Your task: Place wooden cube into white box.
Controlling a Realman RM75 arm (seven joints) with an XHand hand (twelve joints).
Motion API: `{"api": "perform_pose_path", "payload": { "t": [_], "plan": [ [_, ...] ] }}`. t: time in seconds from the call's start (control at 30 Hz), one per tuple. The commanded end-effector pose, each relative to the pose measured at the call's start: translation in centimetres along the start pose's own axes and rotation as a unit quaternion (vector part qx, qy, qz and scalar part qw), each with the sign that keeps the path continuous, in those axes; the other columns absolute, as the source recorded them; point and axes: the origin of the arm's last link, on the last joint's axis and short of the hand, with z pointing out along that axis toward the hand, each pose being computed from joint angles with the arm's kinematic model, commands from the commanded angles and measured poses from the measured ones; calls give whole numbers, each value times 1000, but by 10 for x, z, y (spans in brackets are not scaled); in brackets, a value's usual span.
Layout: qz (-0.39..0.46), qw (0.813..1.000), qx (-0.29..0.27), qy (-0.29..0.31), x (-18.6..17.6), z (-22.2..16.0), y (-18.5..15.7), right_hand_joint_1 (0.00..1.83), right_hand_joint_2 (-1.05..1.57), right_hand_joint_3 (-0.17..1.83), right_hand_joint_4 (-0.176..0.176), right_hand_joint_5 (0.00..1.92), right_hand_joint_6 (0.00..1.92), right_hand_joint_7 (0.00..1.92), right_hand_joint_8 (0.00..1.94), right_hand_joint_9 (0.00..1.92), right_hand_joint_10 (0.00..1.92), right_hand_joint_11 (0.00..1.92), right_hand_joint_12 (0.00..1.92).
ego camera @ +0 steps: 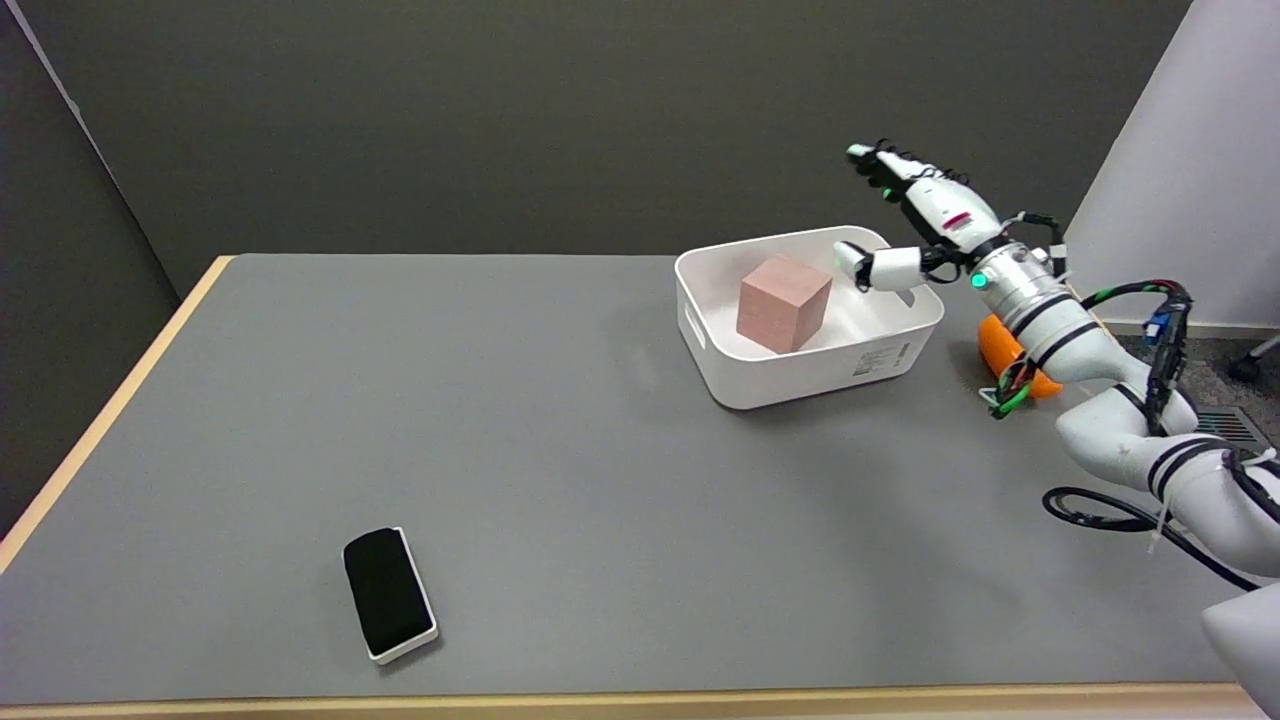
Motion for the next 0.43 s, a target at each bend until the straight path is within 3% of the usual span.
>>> {"api": "perform_pose_path", "payload": {
  "t": [0.03,0.2,0.43],
  "plan": [
    [140,976,-67,153,57,-83,84,585,591,888,-30,57,250,156,318,130,742,108,1327],
    [208,951,-88,212,83,-120,110,556,621,886,-33,53,250,152,311,139,741,112,1324],
    [203,946,-95,232,97,-149,119,534,643,891,-25,38,247,135,288,146,711,100,1301]
  ]
}}
